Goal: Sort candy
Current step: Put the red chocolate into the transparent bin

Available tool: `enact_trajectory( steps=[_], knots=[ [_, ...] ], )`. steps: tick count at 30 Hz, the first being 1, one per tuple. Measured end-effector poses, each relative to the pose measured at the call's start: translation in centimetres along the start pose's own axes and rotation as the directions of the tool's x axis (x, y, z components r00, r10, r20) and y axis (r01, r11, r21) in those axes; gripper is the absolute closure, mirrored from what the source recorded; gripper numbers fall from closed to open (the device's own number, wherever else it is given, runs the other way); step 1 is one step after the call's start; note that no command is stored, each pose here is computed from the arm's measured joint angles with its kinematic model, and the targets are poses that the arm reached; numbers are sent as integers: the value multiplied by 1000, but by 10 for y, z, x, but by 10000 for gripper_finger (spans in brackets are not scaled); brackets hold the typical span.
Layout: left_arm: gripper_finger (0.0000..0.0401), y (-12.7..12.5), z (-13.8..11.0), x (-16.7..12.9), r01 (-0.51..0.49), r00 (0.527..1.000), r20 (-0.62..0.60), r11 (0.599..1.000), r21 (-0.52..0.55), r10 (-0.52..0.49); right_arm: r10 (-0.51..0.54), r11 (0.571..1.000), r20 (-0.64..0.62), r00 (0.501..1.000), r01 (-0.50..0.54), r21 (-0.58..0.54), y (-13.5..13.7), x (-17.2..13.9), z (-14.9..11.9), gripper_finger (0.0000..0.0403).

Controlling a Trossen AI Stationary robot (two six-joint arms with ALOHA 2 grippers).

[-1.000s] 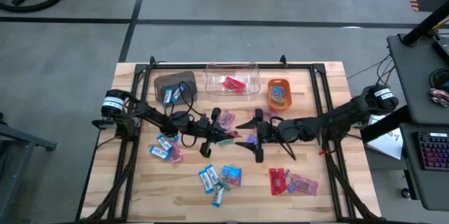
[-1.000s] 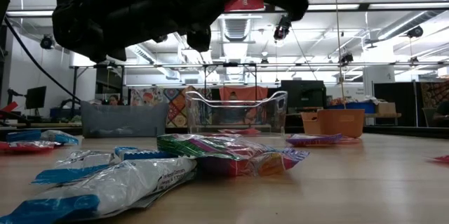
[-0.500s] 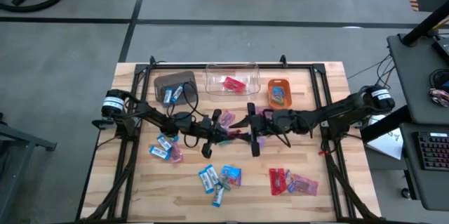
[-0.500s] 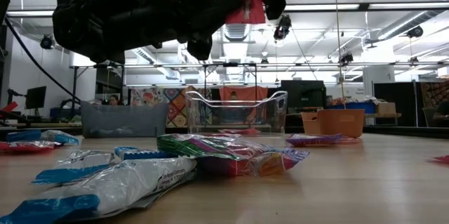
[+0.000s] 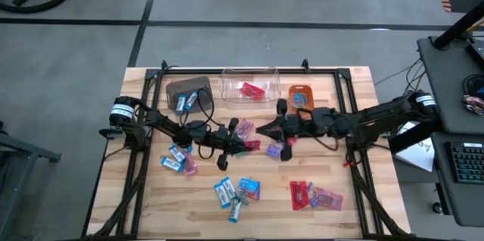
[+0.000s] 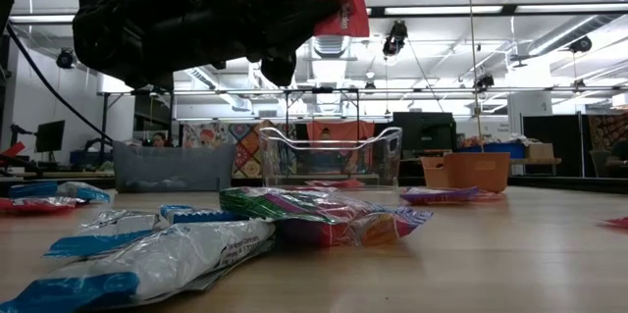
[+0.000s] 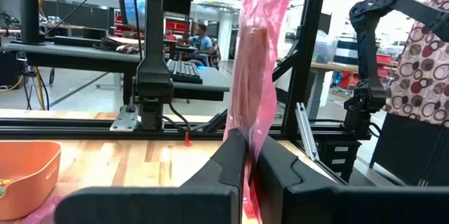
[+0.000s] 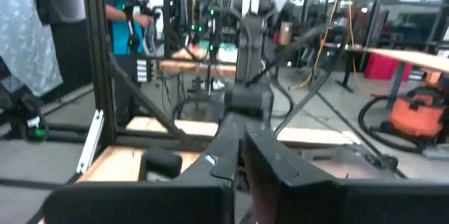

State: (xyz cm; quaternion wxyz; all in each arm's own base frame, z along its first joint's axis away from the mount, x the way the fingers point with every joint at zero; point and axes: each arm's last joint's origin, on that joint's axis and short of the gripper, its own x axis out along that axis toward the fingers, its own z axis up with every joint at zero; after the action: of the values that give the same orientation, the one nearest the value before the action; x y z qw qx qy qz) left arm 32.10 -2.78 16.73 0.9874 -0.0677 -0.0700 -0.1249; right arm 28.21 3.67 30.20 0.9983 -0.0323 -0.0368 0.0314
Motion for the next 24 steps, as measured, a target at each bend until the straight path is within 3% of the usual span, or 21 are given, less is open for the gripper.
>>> enact_trajectory(
  steps=[5,10,17,21,24],
  knots=[
    [401,0,0,0,-1,1000,2,1000,0,1,10,997,-93,996,-3,81,-1,-17,7,327],
    [401,1,2,1,-29,999,16,1000,5,29,40,987,-242,969,-1,160,6,-20,-10,243],
    [401,3,6,4,-49,998,39,999,12,48,49,985,-338,940,10,172,11,-4,-38,137],
    [401,3,6,4,-53,998,39,999,12,52,47,988,-294,955,-2,152,12,8,-45,113],
    [401,3,6,4,-54,998,40,998,12,54,51,990,-260,964,-14,140,12,12,-46,122]
  ],
)
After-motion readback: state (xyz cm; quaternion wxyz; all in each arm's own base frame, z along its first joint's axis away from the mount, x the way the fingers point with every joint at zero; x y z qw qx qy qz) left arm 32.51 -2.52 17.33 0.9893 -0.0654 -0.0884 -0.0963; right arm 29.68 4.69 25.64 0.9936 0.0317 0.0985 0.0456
